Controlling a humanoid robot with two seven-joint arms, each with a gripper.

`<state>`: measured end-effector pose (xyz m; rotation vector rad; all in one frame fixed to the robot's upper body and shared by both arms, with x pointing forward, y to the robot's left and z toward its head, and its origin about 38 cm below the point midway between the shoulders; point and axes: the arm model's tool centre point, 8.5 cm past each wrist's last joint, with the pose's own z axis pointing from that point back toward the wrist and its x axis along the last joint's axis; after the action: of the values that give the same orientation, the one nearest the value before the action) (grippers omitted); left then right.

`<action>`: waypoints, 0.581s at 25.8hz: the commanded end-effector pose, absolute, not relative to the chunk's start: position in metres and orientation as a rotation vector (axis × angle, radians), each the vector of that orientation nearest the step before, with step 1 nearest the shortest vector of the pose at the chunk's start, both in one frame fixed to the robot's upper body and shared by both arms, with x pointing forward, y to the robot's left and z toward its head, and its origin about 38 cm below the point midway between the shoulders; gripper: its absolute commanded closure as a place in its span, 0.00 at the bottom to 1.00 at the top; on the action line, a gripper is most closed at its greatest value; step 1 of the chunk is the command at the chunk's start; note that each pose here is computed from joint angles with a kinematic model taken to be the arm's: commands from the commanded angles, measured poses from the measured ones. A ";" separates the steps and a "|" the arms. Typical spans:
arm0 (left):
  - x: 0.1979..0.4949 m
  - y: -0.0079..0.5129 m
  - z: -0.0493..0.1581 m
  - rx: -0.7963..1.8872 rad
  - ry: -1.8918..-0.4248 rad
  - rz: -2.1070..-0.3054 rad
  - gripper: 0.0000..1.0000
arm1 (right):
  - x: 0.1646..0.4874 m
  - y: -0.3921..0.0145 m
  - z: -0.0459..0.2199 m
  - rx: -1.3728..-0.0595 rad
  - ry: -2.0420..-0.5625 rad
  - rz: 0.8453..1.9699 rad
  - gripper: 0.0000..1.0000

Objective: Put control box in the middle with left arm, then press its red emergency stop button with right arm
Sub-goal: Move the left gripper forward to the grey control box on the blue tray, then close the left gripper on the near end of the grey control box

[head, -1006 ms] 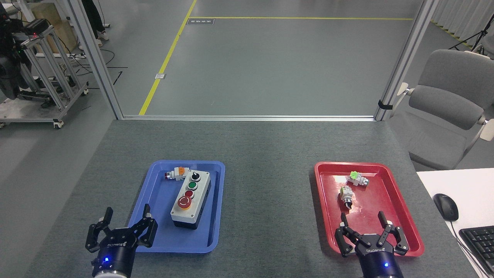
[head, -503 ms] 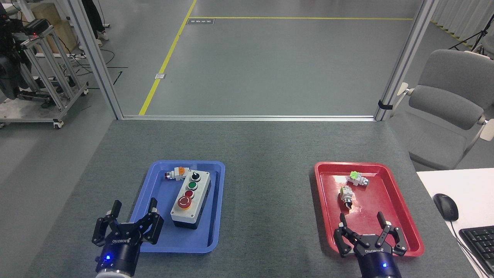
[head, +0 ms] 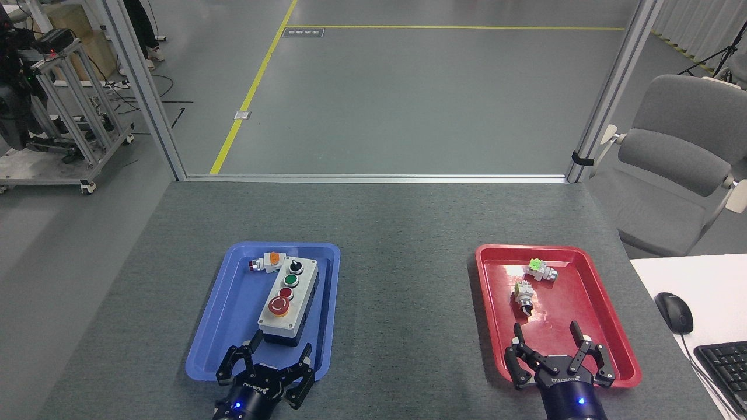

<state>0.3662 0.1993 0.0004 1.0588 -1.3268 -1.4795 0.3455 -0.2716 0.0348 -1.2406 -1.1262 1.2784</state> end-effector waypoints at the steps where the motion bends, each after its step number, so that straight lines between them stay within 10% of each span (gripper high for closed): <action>1: 0.387 0.201 -0.011 1.061 -1.254 -1.495 0.01 | 0.345 -0.272 0.034 -1.240 -1.123 1.282 0.01; 15: 0.406 0.217 -0.025 1.078 -1.138 -1.478 0.01 | 0.345 -0.274 0.034 -1.243 -1.121 1.285 0.01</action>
<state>0.4056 0.2147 -0.0225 1.0782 -1.1531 -1.4800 0.3452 -0.2739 0.0339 -1.2389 -1.1166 1.2874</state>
